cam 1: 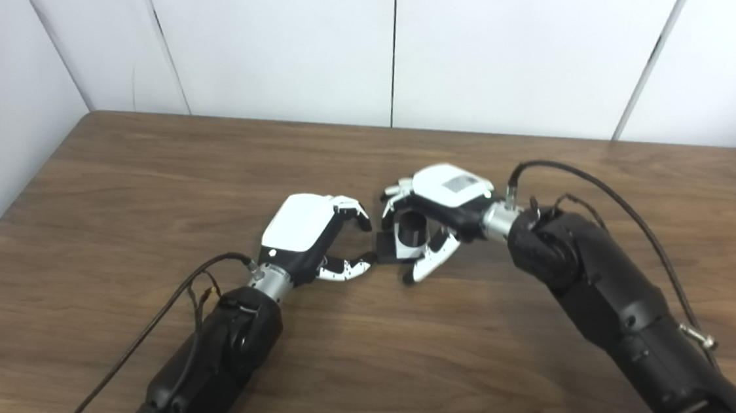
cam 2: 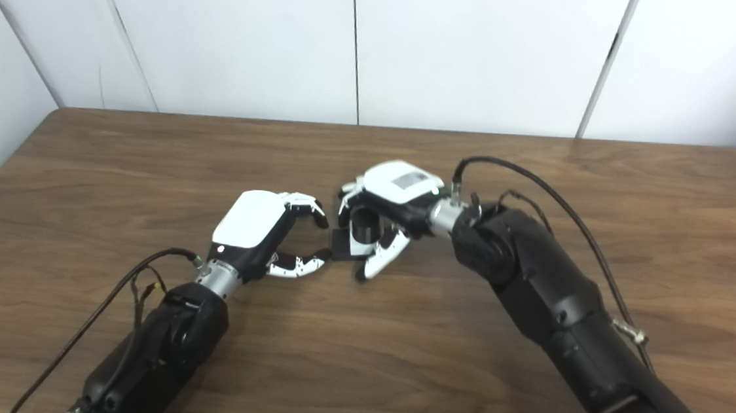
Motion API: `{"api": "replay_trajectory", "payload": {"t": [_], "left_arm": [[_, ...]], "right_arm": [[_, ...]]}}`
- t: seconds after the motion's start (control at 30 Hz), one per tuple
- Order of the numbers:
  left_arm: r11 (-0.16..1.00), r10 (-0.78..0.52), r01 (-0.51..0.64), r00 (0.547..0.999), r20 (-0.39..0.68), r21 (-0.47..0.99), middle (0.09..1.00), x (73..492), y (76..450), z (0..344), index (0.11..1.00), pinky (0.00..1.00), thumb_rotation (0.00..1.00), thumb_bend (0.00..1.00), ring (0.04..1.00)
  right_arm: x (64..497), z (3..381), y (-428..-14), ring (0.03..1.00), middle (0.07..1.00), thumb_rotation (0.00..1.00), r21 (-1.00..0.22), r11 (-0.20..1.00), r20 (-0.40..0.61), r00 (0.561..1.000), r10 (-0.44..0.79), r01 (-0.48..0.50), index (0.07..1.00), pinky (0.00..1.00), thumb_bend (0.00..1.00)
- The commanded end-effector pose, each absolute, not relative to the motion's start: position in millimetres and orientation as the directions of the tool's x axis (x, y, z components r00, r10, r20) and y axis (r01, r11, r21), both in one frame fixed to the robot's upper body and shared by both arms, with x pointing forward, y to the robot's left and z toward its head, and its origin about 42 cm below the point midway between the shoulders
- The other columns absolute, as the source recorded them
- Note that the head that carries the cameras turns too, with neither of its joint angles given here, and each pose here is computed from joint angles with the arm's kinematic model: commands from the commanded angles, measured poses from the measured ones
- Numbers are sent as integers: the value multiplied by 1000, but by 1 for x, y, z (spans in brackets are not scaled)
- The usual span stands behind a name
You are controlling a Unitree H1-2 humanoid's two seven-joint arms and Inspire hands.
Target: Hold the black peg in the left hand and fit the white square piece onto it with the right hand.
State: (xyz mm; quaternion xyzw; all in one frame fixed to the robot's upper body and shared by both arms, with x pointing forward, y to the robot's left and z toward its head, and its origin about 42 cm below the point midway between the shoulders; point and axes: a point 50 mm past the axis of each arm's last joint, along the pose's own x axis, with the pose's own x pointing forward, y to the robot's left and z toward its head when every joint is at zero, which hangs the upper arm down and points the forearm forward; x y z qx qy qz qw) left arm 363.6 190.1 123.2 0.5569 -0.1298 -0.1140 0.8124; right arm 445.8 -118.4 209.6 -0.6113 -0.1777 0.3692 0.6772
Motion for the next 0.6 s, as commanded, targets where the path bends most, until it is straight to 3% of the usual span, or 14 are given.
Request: {"api": "replay_trajectory", "payload": {"t": [0.0,0.57], "left_arm": [[332,-340,167,939,-47,928,781,355,190,99,588,667,368,825,759],[329,-345,165,938,-44,930,779,358,189,99,585,655,370,828,757]], "right_arm": [[455,242,-119,930,945,680,-975,23,-137,680,720,-220,999,904,1000],[459,246,-128,957,1000,695,-954,148,-87,714,695,-260,1000,867,1000]]}}
